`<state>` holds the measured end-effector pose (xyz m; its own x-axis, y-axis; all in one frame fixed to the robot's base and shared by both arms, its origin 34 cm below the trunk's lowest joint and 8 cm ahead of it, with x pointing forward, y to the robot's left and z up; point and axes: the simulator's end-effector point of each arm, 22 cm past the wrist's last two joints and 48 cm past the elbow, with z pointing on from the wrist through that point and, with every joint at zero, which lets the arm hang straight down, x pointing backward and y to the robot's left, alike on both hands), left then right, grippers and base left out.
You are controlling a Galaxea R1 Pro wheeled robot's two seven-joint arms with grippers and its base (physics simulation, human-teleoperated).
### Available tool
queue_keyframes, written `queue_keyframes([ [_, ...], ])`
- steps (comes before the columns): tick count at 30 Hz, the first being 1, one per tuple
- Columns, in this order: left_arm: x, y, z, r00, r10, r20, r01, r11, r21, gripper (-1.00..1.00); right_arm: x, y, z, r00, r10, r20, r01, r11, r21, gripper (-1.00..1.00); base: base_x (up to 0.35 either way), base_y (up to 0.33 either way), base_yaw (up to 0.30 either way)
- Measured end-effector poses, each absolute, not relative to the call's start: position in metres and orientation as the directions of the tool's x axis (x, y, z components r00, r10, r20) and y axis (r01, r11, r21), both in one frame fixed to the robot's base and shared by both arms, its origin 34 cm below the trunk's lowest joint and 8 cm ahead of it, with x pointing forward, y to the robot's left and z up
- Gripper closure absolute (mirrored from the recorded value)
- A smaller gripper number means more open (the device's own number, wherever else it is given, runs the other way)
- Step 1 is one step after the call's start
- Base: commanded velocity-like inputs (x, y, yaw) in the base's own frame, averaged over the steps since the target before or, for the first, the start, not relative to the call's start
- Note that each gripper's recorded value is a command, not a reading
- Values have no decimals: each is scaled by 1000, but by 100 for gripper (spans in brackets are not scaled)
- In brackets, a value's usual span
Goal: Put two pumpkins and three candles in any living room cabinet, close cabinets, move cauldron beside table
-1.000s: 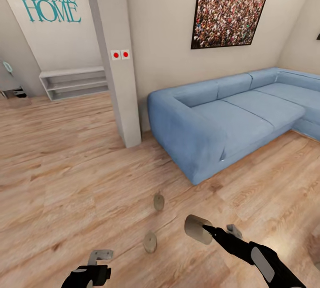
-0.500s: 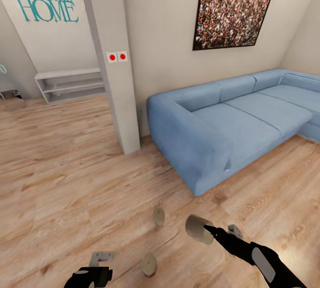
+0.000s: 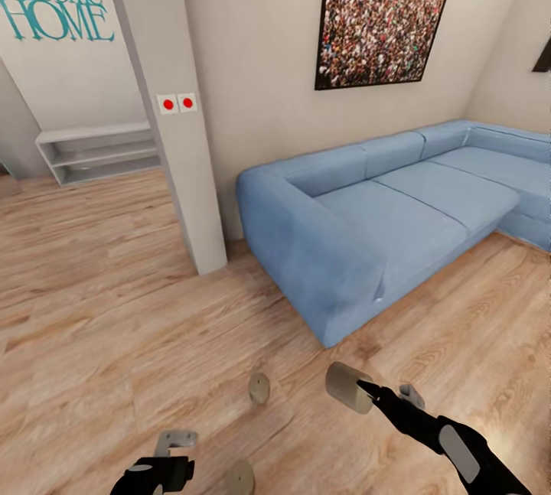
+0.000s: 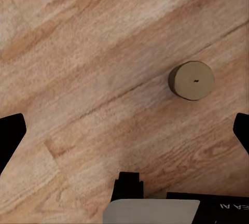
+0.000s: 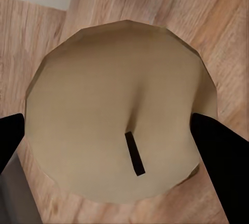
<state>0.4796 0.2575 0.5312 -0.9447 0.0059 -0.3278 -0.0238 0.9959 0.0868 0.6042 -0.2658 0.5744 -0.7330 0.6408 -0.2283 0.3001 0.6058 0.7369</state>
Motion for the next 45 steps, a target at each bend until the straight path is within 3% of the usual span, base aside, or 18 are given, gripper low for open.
queue_keyframes([
  [11,480,257,531,-944,6,-330,-24,996,88,-100,604,-265,573,-733,640,-229,303,609,733,100,217,-39,-4],
  [45,477,247,496,-945,-2,-328,-28,997,74,-100,606,-272,541,-704,674,-223,321,583,746,100,4,-2,0],
])
